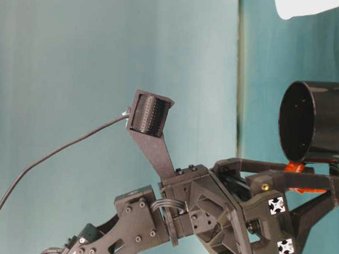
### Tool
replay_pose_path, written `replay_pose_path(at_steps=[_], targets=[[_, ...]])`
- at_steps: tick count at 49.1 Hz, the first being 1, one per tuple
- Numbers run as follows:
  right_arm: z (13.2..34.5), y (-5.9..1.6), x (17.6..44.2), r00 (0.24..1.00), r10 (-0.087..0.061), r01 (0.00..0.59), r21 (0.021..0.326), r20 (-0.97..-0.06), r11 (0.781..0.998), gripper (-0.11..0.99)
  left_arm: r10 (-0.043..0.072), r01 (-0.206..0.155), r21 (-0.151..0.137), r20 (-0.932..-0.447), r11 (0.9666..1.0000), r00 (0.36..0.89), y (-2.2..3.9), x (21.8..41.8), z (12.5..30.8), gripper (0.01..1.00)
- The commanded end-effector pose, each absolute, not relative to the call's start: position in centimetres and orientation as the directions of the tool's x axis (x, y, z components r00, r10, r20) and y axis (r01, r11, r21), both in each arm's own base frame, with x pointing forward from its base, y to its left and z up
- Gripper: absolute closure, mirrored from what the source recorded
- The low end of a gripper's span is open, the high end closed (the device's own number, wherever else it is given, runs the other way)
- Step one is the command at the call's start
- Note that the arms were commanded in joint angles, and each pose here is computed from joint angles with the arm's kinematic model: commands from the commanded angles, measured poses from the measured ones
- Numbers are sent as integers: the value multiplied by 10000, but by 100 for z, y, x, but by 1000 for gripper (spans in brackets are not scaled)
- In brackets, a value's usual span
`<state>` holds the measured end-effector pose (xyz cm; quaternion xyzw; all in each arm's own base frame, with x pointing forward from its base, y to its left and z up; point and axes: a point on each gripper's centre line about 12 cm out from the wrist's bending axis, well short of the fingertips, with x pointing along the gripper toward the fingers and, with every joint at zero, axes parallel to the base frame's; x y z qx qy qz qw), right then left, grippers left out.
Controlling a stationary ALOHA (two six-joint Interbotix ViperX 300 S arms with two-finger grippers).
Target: Put the paper cup into the moved red handle cup holder.
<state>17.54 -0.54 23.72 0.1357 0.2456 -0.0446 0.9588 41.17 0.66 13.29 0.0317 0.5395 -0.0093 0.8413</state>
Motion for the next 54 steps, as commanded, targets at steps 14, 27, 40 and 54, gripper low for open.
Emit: replay_pose_path(at_steps=[14, 27, 40, 54], targets=[[2416, -58, 1769, 8834, -205, 1544, 2494, -4681, 9560, 983, 237, 400, 443, -9090, 9982, 4162, 93, 4004, 1616, 70], [2543, -67, 1735, 9065, -270, 1482, 2575, -4214, 9548, 978, 211, 338, 474, -8355, 9983, 5491, 51, 3525, 2374, 70], [2606, -140, 1668, 8946, -659, 1973, 2582, -4420, 9457, 949, -11, 686, 505, -7975, 9964, 6034, -69, 3036, 2495, 72], [2748, -216, 1756, 8582, -916, 2933, 3360, -5051, 8950, 703, -39, 576, 416, -7777, 9975, 6287, -71, 2907, 2551, 73]])
